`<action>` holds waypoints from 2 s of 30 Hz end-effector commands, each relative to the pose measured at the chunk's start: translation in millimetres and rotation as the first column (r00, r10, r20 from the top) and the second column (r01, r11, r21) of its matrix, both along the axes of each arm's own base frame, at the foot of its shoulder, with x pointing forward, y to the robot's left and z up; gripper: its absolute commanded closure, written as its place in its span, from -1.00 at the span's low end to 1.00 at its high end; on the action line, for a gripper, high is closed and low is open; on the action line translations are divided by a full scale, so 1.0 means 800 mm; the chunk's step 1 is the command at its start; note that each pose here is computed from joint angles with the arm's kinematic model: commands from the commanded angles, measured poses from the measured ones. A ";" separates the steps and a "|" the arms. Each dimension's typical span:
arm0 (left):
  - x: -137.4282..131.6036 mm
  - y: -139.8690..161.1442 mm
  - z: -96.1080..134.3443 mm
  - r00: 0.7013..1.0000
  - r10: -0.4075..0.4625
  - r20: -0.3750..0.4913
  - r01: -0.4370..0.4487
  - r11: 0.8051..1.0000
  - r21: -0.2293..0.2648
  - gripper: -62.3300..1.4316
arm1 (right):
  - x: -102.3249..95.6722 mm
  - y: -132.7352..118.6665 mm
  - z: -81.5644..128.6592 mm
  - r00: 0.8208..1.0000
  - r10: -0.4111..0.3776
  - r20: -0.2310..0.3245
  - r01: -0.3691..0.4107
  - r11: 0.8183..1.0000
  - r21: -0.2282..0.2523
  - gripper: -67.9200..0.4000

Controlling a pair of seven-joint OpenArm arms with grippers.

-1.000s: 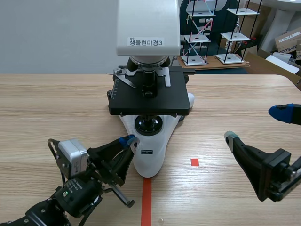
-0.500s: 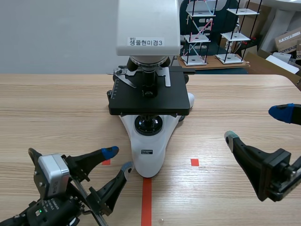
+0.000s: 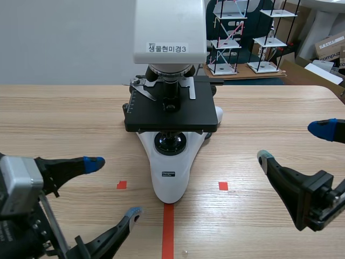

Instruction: Return to the home posture

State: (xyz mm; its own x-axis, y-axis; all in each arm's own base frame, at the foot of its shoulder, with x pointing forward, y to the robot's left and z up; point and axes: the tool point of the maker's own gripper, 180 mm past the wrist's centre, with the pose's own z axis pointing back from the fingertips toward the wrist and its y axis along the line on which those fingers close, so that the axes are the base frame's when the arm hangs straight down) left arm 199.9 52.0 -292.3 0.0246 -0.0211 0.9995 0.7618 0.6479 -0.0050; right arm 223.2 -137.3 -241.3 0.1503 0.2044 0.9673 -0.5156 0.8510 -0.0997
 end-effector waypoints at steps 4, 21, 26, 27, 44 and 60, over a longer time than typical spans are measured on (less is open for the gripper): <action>0.001 0.025 0.019 0.999 0.053 0.004 -0.053 0.998 0.043 -1.00 | 0.002 -0.002 0.007 1.000 -0.003 0.021 0.003 1.000 0.006 -0.79; -0.004 0.059 0.059 0.992 0.117 0.051 -0.124 0.980 0.155 -1.00 | 0.002 -0.001 0.009 1.000 -0.002 0.028 0.002 1.000 0.011 -0.79; -0.004 0.059 0.059 0.992 0.117 0.049 -0.124 0.980 0.157 -1.00 | 0.002 -0.001 0.010 1.000 -0.002 0.030 0.002 1.000 0.012 -0.79; -0.004 0.059 0.059 0.992 0.117 0.050 -0.124 0.980 0.156 -1.00 | 0.002 -0.001 0.010 1.000 -0.002 0.030 0.002 1.000 0.012 -0.79; -0.004 0.059 0.060 0.992 0.117 0.054 -0.124 0.980 0.152 -1.00 | 0.003 -0.001 0.013 0.999 -0.001 0.043 0.000 1.000 0.020 -0.79; -0.004 0.059 0.060 0.992 0.117 0.055 -0.124 0.980 0.152 -1.00 | 0.003 -0.001 0.013 0.999 -0.001 0.042 0.000 1.000 0.019 -0.79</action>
State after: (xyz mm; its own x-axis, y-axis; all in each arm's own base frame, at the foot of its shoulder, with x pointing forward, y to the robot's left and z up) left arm 195.7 102.3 -250.3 0.0074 -0.2016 0.9794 0.6781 0.7209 0.1433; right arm 223.7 -136.6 -237.9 0.1342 0.1951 0.9716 -0.5156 0.8510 -0.0997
